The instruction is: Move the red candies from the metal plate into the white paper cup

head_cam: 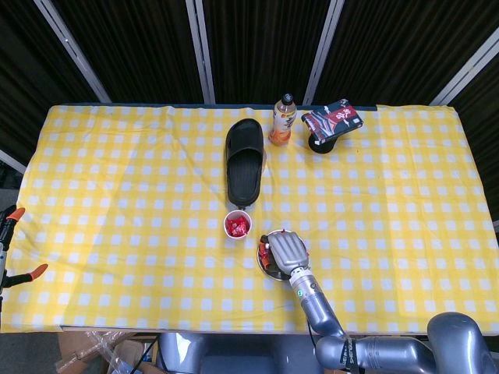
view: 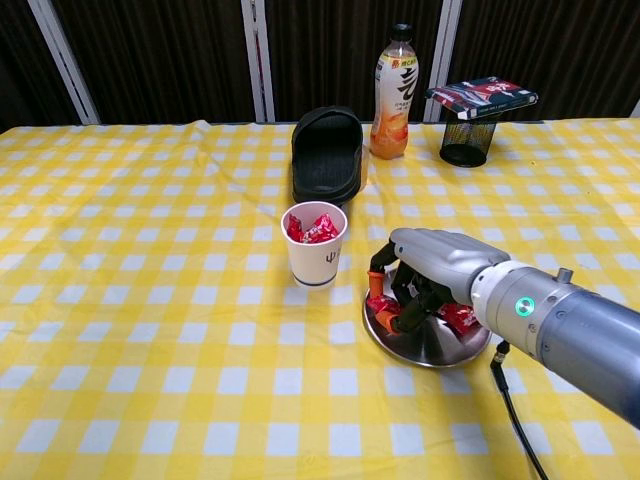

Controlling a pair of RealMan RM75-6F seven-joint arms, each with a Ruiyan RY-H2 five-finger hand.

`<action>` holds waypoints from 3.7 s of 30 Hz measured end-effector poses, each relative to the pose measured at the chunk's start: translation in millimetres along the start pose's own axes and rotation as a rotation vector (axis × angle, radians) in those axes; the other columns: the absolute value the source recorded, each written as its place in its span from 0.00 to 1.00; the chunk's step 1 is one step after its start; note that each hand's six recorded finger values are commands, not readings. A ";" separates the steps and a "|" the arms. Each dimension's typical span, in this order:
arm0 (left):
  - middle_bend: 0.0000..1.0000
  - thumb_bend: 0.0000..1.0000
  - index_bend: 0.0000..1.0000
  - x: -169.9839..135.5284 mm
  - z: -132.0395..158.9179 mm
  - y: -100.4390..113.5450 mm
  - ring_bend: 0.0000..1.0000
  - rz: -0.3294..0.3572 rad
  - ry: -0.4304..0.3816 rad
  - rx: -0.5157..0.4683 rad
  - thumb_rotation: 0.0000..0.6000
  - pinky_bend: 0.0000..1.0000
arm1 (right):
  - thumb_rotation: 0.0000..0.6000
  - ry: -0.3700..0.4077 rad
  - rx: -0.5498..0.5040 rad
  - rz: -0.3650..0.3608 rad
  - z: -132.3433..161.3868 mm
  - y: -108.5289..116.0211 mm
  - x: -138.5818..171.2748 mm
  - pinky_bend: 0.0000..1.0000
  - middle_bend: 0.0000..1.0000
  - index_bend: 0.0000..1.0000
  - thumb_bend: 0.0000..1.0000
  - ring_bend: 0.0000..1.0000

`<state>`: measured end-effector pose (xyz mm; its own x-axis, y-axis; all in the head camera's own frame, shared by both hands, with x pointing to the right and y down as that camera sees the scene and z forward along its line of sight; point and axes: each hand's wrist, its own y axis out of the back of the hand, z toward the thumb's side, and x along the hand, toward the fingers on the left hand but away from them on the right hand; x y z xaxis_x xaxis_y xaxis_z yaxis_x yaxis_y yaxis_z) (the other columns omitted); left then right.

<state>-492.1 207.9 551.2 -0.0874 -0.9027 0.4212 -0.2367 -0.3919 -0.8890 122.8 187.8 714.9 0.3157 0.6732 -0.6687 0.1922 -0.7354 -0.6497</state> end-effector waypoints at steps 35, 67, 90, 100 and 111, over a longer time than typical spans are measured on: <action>0.00 0.04 0.03 1.3 -0.6 -0.6 0.00 -0.011 0.007 -0.015 1.00 0.00 | 1.00 0.141 -0.028 -0.152 65.4 90.5 1.3 0.85 0.82 0.55 0.46 0.89; 0.00 0.04 0.03 1.9 -1.5 0.2 0.00 -0.021 0.007 -0.027 1.00 0.00 | 1.00 0.100 -0.002 -0.133 67.7 66.8 -36.2 0.85 0.82 0.31 0.44 0.89; 0.00 0.04 0.03 1.1 0.1 2.4 0.00 -0.001 -0.004 -0.025 1.00 0.00 | 1.00 0.173 -0.024 -0.256 60.6 108.0 16.4 0.72 0.75 0.23 0.41 0.77; 0.00 0.04 0.01 -1.7 3.4 3.0 0.00 0.013 -0.032 0.008 1.00 0.00 | 1.00 0.104 0.120 -0.369 -29.1 135.8 85.3 0.11 0.10 0.00 0.39 0.05; 0.00 0.03 0.00 -6.4 5.2 1.4 0.00 0.032 -0.050 0.121 1.00 0.00 | 1.00 -0.131 0.220 -0.393 -153.6 133.2 185.1 0.00 0.00 0.00 0.32 0.00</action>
<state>-486.9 212.2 546.4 -0.0439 -0.9217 0.3853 -0.1160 -0.3784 -0.9183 349.5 202.7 560.2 0.1354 0.9119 -0.3875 0.0673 -0.3987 -0.9146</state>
